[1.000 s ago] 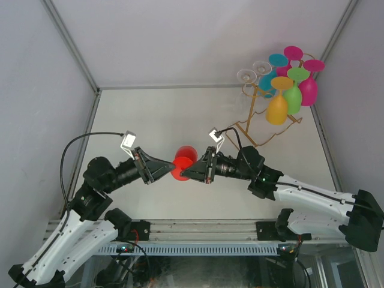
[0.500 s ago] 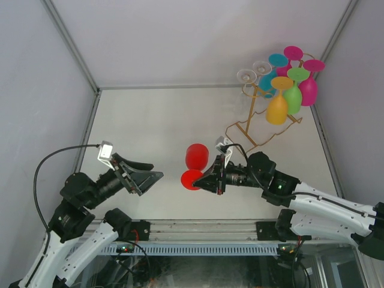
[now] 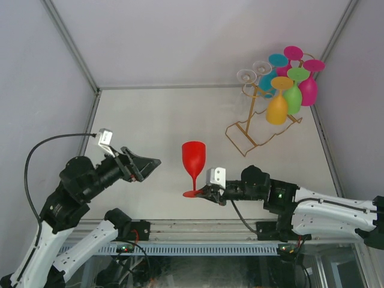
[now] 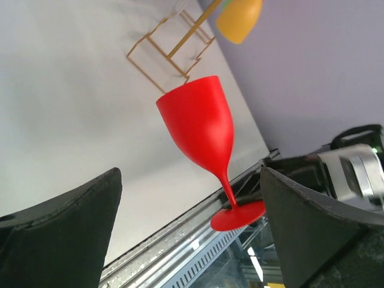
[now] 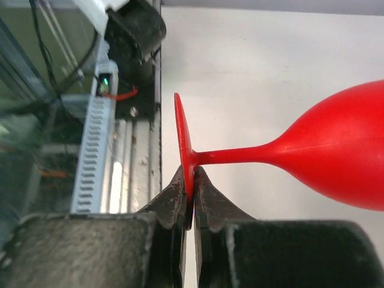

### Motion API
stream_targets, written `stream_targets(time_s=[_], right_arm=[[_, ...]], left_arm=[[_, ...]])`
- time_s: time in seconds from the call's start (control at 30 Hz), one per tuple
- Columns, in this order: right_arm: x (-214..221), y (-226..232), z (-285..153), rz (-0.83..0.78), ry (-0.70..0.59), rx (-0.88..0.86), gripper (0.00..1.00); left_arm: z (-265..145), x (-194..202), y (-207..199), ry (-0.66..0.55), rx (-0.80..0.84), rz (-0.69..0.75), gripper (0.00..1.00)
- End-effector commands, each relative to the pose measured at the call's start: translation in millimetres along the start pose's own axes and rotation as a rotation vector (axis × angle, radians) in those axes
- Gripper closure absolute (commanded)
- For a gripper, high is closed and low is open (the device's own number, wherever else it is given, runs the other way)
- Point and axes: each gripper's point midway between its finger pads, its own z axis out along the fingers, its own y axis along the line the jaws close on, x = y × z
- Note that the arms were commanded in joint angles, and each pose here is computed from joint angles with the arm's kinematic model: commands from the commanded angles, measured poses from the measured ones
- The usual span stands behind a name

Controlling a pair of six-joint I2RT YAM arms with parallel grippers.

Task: Take the wine glass off the wine glass rack
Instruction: Place the wine glass at the center of the board.

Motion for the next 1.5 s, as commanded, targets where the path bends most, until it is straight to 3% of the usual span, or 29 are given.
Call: stream_targets(time_s=[0.0,0.23,0.5,0.67,0.87,1.2,1.47], right_arm=[[14,-6,2,-0.342,0.02,-0.011,1.0],[43,-14,10,-0.606,0.105,-0.047,1.0],[73,-41,18,-0.849,0.221,0.011,1.0],[72,-44,25,-0.962,0.203,0.005,1.0],[72,-49,27,-1.049,0.197,0.026,1.0],[77,-33,32,-1.099,0.197,-0.033,1.0],[78,-38,33,-1.131,0.218,-0.016,1.0]], left_arm=[[11,-8,6,0.016,-0.068,0.024,0.0],[26,-29,-19,0.025,-0.003,0.068,0.0],[56,-23,-19,0.135,0.001,0.163,0.0],[69,-7,-31,0.258,0.095,0.202,0.0],[76,13,-27,0.366,0.141,0.24,0.0],[63,38,-38,0.483,0.253,0.206,0.09],[66,53,-34,0.564,0.282,0.207,0.24]])
